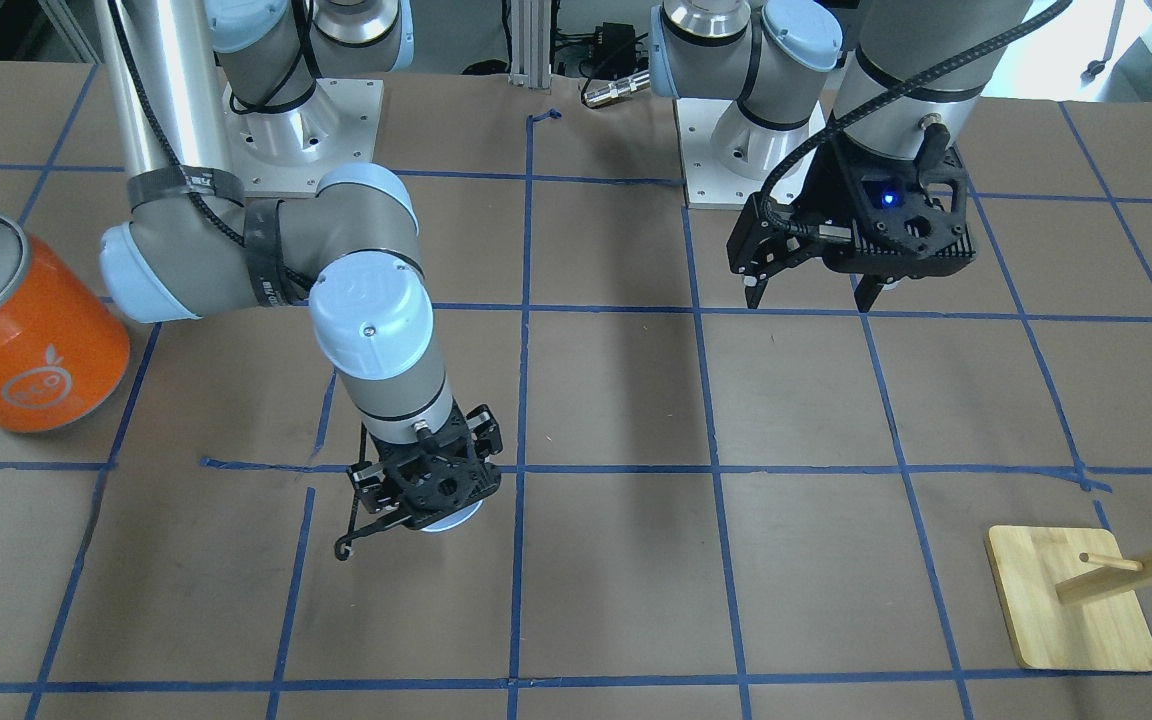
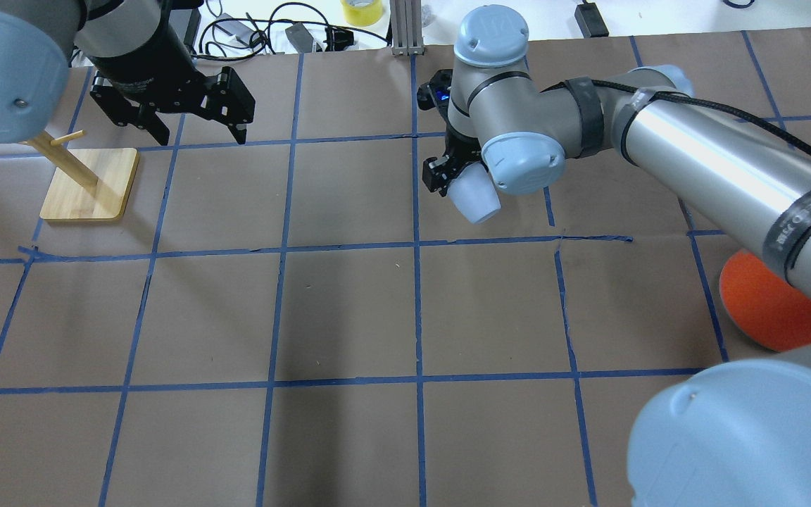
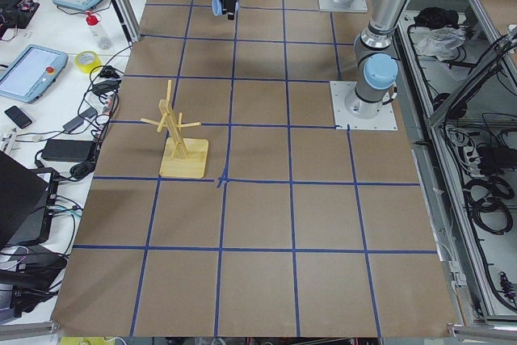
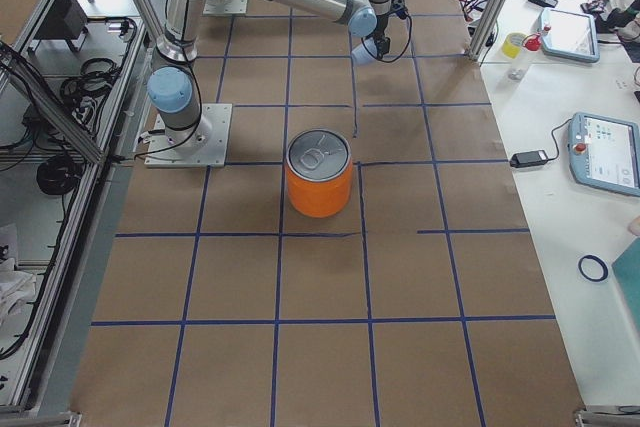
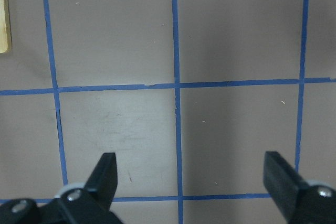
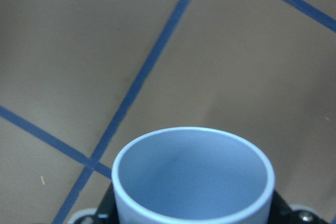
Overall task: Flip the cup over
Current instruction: 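Lift the white cup with the right gripper and carry it toward the left arm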
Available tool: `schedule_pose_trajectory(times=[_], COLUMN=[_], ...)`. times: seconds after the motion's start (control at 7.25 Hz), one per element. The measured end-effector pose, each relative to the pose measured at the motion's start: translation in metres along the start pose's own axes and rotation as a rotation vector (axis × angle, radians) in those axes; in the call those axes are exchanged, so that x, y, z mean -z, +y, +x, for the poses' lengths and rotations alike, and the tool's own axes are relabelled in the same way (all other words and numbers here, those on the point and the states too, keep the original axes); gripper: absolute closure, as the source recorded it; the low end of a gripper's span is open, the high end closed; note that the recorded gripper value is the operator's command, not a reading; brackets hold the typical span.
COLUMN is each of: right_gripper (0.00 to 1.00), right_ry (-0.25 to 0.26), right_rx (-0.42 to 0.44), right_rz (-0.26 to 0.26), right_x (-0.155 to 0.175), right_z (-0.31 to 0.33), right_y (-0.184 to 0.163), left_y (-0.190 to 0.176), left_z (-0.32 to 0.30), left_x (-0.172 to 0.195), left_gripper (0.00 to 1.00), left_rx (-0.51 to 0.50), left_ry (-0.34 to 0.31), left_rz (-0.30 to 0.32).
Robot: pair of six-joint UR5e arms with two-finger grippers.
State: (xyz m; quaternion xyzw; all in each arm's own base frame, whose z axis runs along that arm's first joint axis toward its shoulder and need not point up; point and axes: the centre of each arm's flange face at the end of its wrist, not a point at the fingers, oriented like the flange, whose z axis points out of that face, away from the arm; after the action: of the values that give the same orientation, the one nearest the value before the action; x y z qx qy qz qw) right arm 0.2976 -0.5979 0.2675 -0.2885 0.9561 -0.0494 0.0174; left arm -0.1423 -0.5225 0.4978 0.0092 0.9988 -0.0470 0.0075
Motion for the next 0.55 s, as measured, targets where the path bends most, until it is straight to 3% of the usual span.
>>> schedule_pose_trajectory(times=[0.28, 0.55], right_gripper=[1.0, 1.0], right_ry=[-0.03, -0.028], right_rx=[0.328, 0.642], right_rz=[0.047, 0.093], right_x=[-0.009, -0.034], right_z=[-0.044, -0.073], right_y=[-0.011, -0.021], left_y=[0.0, 0.0], left_z=[0.0, 0.0], left_x=[0.0, 0.0], left_gripper=[0.0, 0.0], left_rx=[0.0, 0.0], left_ry=[0.0, -0.001], left_rz=[0.0, 0.0])
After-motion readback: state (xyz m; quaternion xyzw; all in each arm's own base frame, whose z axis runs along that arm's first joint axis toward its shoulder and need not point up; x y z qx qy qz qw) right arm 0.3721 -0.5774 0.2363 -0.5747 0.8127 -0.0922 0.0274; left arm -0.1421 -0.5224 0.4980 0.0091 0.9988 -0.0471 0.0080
